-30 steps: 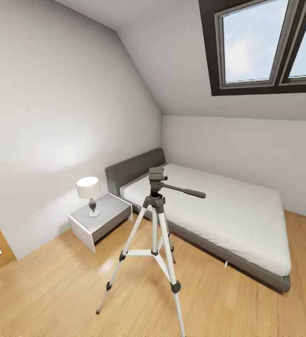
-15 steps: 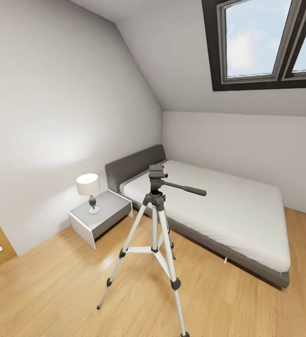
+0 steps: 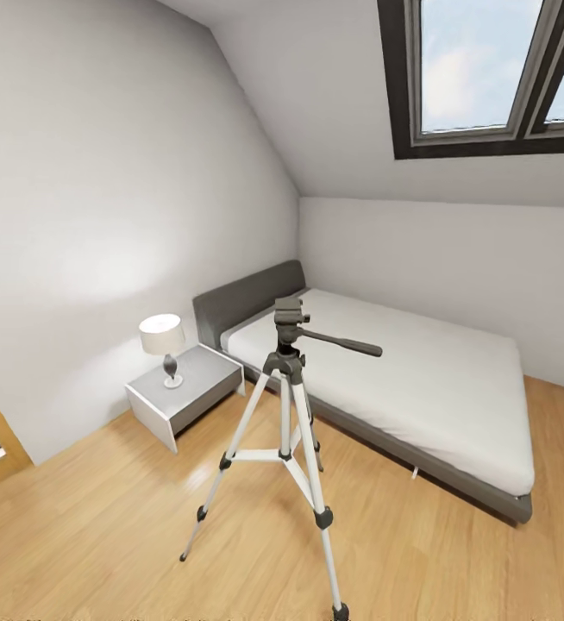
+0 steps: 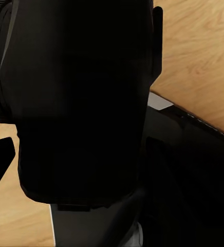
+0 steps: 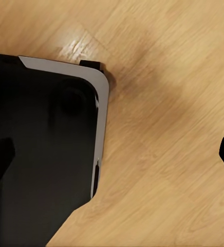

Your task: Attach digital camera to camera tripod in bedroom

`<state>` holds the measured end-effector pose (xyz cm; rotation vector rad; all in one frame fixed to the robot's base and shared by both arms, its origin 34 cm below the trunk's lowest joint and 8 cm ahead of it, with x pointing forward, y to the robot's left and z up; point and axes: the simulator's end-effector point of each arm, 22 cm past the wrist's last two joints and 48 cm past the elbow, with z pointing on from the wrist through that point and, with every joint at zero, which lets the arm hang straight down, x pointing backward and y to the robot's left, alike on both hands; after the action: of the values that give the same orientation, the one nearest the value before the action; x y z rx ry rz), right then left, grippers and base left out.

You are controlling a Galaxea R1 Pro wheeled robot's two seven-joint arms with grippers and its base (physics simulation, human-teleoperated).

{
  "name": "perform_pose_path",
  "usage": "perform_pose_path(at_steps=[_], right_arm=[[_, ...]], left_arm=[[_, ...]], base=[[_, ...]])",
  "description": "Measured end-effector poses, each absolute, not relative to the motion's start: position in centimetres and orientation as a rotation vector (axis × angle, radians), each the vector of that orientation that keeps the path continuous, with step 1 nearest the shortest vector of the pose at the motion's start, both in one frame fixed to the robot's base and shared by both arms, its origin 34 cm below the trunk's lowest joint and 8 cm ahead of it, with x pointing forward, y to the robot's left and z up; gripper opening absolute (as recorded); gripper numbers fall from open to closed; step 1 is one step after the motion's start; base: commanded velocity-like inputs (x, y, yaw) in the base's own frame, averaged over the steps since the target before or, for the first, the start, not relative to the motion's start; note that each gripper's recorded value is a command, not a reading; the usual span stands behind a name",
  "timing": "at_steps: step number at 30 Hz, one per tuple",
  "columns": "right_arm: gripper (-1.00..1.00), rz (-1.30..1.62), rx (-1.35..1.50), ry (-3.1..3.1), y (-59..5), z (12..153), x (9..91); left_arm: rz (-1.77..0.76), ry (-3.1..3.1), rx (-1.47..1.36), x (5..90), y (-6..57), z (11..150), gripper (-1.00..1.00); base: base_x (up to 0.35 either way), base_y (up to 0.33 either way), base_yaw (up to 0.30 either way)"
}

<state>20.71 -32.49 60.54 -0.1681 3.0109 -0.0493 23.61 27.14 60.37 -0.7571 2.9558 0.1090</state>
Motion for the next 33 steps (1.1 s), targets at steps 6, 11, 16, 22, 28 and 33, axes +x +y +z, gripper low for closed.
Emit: perform_pose_path(at_steps=[6,11,16,22,28,33], right_arm=[[1.0,-0.049,-0.169,3.02,-32.5,60.5,20.3],[1.0,-0.048,-0.171,3.028,-32.5,60.4,20.0],[1.0,-0.047,-0.172,3.036,-32.5,60.3,19.7],[1.0,-0.047,-0.173,3.046,-32.5,60.3,19.4],[1.0,-0.044,-0.174,3.054,-32.5,60.2,19.0],[1.0,-0.044,-0.172,3.06,-32.5,60.2,18.9]], left_arm=[[0.113,2.965,-0.759,23.2,27.1,60.3,-1.0],[0.116,2.972,-0.76,23.0,27.1,60.2,-1.0],[0.12,2.979,-0.761,22.7,27.1,60.1,-1.0],[0.123,2.988,-0.763,22.3,27.1,60.0,-1.0],[0.127,2.995,-0.764,22.0,27.2,59.9,-1.0],[0.128,2.998,-0.764,21.9,27.1,59.9,-1.0]], base=[[0.0,0.0,0.0],[0.0,0.0,0.0],[0.0,0.0,0.0],[0.0,0.0,0.0],[0.0,0.0,0.0],[0.0,0.0,0.0]])
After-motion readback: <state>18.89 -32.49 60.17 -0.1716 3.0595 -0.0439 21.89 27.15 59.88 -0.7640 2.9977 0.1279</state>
